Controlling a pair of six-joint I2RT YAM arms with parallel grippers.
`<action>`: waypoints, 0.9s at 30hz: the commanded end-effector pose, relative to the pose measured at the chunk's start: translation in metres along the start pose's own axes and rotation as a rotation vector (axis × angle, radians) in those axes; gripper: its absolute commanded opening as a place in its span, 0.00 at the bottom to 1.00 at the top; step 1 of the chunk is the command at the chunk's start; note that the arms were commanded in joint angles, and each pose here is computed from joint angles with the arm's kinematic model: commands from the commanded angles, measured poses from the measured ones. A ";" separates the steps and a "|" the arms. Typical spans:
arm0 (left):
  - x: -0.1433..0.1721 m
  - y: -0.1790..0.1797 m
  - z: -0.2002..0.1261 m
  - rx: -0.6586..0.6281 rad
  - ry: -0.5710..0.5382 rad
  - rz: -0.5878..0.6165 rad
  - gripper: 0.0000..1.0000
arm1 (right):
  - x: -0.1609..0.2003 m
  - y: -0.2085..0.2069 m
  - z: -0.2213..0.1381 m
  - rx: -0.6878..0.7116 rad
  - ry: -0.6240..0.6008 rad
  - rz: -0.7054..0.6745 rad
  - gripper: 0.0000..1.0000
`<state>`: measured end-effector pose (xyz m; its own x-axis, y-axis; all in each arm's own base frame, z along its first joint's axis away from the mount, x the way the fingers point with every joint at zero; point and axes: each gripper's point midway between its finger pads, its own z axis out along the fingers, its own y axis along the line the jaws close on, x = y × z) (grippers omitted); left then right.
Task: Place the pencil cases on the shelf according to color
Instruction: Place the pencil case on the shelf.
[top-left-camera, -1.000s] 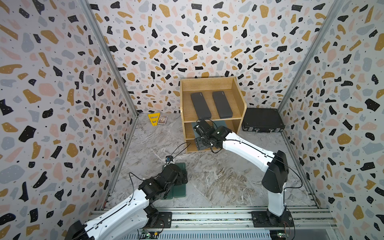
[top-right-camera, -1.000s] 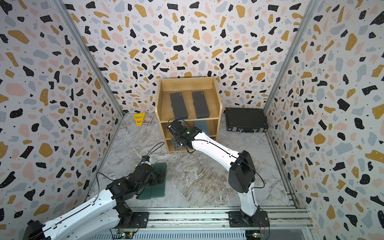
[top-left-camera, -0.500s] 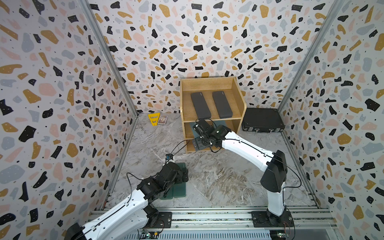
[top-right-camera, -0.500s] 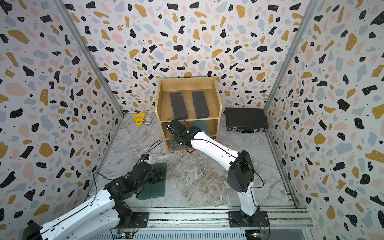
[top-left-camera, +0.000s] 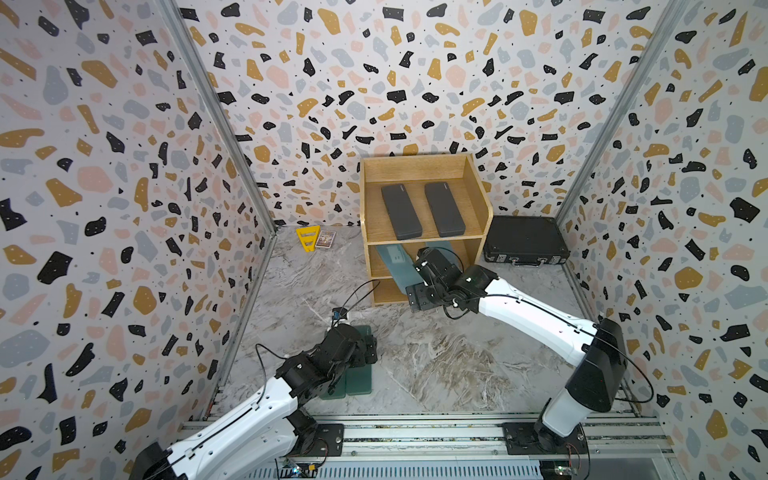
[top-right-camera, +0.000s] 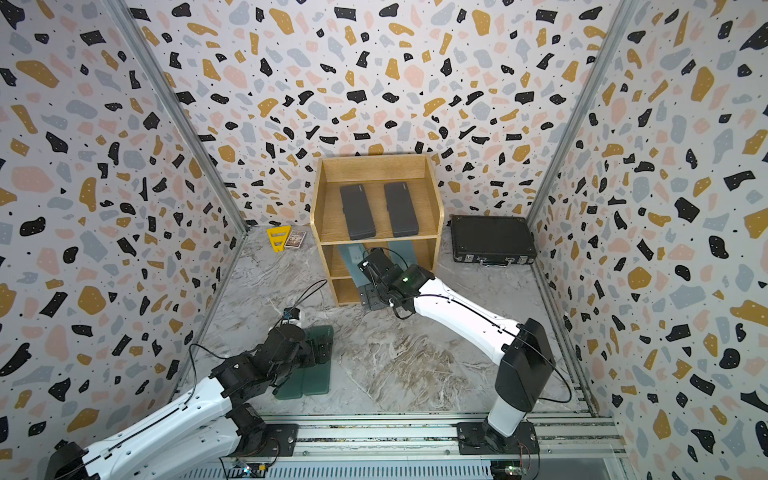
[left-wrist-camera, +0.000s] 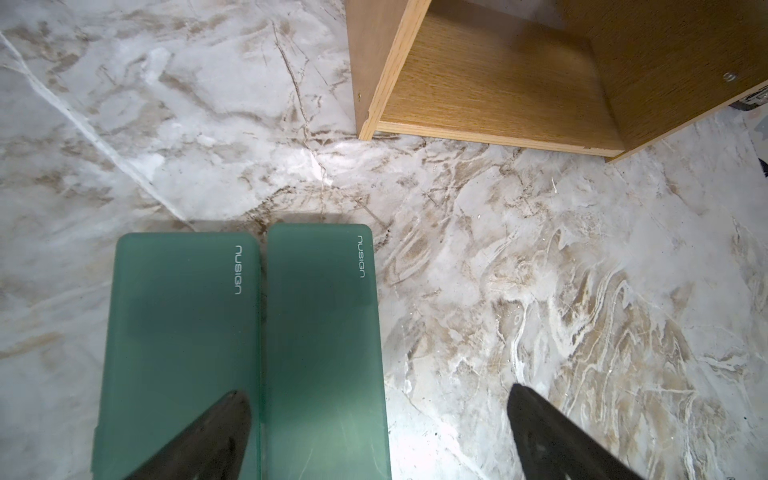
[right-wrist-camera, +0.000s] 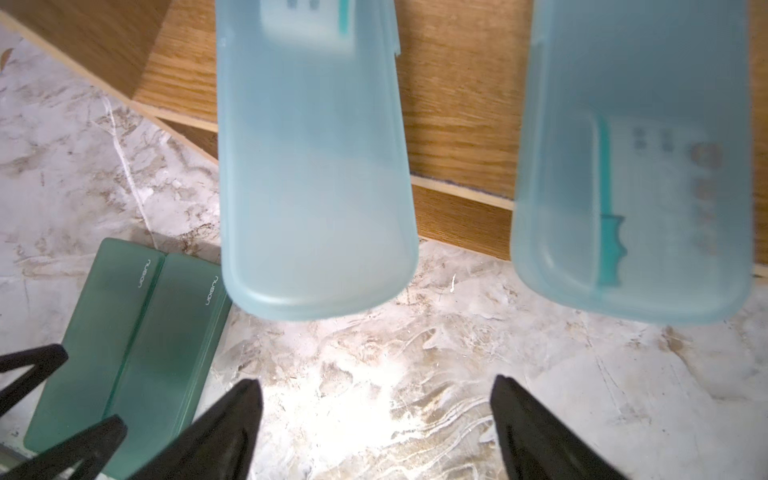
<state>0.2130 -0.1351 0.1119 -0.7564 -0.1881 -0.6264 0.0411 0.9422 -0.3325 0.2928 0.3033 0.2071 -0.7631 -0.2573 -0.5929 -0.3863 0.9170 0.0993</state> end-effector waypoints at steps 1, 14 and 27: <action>-0.007 0.003 -0.003 -0.005 -0.046 -0.018 1.00 | 0.004 -0.001 -0.013 -0.025 -0.030 0.026 0.75; 0.001 0.010 -0.002 -0.030 -0.016 -0.035 1.00 | -0.025 0.031 0.024 -0.159 -0.097 0.079 0.33; 0.006 0.019 -0.004 -0.055 -0.012 -0.019 1.00 | -0.058 0.034 0.048 -0.155 -0.138 0.067 0.33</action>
<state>0.2066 -0.1231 0.1115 -0.7465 -0.2179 -0.6287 0.0050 0.9430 -0.3328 0.3387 0.3566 0.1838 -0.7505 -0.1653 -0.6398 -0.4009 0.8836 0.2420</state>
